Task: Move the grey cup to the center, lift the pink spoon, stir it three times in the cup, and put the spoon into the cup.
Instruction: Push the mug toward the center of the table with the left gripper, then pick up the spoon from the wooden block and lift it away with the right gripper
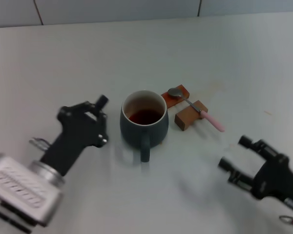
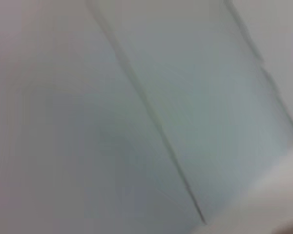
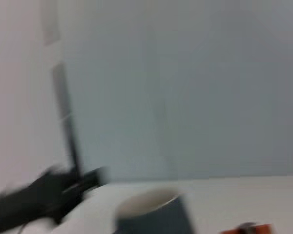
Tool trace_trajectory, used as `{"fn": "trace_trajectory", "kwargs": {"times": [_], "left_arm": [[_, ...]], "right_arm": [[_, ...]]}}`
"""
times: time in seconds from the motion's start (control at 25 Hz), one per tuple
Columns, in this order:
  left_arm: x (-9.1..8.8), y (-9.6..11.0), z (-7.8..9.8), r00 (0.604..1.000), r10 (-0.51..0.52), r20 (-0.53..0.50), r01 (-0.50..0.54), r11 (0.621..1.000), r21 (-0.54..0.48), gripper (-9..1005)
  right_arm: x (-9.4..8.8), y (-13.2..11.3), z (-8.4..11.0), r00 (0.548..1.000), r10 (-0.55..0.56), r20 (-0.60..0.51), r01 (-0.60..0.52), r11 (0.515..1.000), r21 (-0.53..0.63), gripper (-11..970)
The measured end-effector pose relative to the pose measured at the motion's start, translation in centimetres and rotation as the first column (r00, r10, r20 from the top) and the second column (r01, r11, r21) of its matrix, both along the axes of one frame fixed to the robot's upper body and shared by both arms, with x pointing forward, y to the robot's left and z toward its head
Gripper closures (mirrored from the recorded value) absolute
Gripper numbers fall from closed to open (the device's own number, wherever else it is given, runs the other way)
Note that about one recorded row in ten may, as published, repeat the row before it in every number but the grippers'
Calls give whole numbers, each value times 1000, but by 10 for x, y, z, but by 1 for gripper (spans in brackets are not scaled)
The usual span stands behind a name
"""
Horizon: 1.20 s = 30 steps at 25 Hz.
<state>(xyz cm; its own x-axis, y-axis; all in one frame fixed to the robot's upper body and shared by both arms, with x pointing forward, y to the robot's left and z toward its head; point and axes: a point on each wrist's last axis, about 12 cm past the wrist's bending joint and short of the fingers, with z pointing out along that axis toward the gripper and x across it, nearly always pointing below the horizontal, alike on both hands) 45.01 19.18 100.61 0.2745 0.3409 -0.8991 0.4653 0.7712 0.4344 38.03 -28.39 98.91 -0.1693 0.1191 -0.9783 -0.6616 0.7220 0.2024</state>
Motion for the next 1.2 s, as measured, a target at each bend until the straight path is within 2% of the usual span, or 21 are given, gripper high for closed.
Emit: {"fn": "trace_trajectory", "kwargs": {"times": [0.12,0.24,0.28,0.36,0.48,0.68,0.92,1.16,1.2], "left_arm": [[-7,20,4,999,-38,-19,35,990,-134,969],[-10,41,2,975,-196,-108,169,961,-221,964],[-10,41,2,975,-196,-108,169,961,-221,962],[-13,52,-1,922,-342,-181,301,928,-220,958],[-19,54,-4,897,-395,-198,356,912,-206,779],[-25,57,-8,890,-400,-219,365,913,-185,566],[-25,60,-8,890,-397,-226,364,915,-176,319],[-25,60,-9,889,-397,-227,365,915,-171,152],[-25,60,-9,889,-397,-227,365,915,-171,152]], "right_arm": [[10,-15,5,988,-57,-140,79,984,162,144],[26,-29,9,951,-34,-307,128,948,292,143],[31,-32,10,938,-26,-345,142,939,314,143],[41,-36,11,908,-1,-418,162,922,351,143],[53,-34,12,875,36,-482,169,912,374,143],[68,-23,9,836,72,-545,166,912,376,143],[80,-10,7,829,74,-554,155,922,354,143],[88,-2,4,815,63,-577,170,925,340,146],[90,-1,4,813,61,-579,171,926,337,147]]}}
